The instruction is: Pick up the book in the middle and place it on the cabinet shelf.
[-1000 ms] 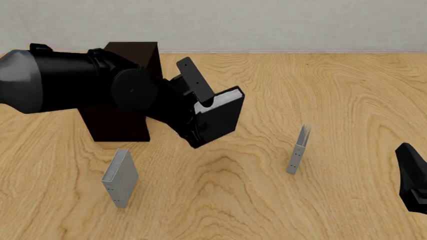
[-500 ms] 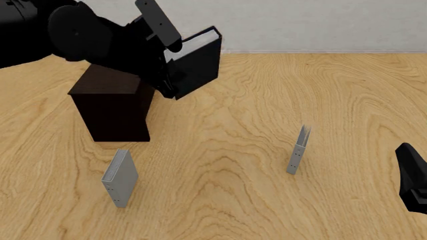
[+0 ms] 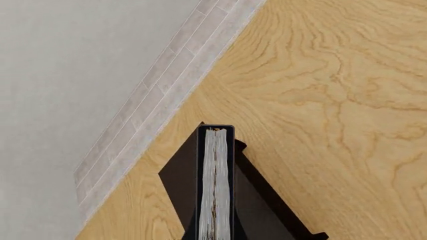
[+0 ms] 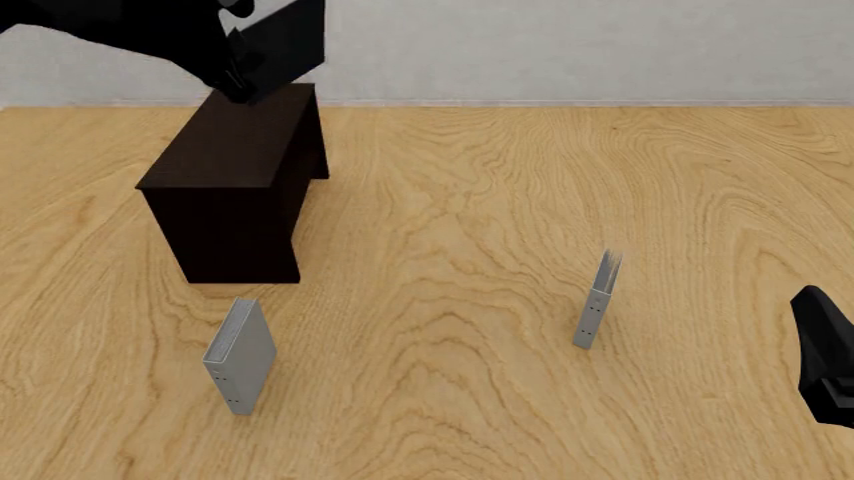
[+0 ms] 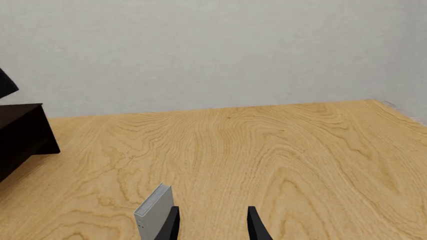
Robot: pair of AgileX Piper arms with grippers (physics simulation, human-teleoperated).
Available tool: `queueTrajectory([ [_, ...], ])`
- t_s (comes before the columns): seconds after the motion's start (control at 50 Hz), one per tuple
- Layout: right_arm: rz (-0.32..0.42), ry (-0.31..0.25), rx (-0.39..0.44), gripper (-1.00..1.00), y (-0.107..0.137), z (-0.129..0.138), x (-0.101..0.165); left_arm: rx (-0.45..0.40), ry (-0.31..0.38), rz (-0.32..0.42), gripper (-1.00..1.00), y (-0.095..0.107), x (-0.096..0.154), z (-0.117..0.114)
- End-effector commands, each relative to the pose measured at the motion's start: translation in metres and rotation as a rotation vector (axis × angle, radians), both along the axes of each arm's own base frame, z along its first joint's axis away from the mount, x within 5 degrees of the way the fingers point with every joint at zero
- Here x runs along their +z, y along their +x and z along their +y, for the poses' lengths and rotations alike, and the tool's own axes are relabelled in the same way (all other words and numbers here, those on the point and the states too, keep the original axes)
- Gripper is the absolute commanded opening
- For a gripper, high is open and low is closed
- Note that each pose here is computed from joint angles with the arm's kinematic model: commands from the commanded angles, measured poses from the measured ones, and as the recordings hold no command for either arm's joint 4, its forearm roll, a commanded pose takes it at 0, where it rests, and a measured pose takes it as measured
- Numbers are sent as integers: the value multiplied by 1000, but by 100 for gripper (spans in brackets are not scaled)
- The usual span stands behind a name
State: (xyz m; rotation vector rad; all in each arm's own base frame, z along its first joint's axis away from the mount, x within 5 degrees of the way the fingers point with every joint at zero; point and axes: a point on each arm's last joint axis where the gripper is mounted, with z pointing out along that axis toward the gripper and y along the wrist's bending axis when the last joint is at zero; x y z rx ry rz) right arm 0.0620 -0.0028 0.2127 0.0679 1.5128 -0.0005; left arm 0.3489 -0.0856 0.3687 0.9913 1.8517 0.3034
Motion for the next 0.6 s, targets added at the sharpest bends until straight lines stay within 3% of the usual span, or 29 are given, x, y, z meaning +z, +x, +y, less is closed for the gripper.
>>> queueTrajectory([
  [0.02,1,1,0,100,0,0,0,54,28,-69,-100,17,17,25],
  [0.14,1,2,-1,100,0,0,0,68,61,-91,-100,22,17,36],
  [0.2,0,1,-1,100,0,0,0,73,113,-82,-100,27,3,47],
  [0.34,0,2,-1,100,0,0,0,99,151,-56,-100,38,-17,64],
  [0.6,0,4,-1,100,0,0,0,160,185,-18,-100,63,-36,96],
])
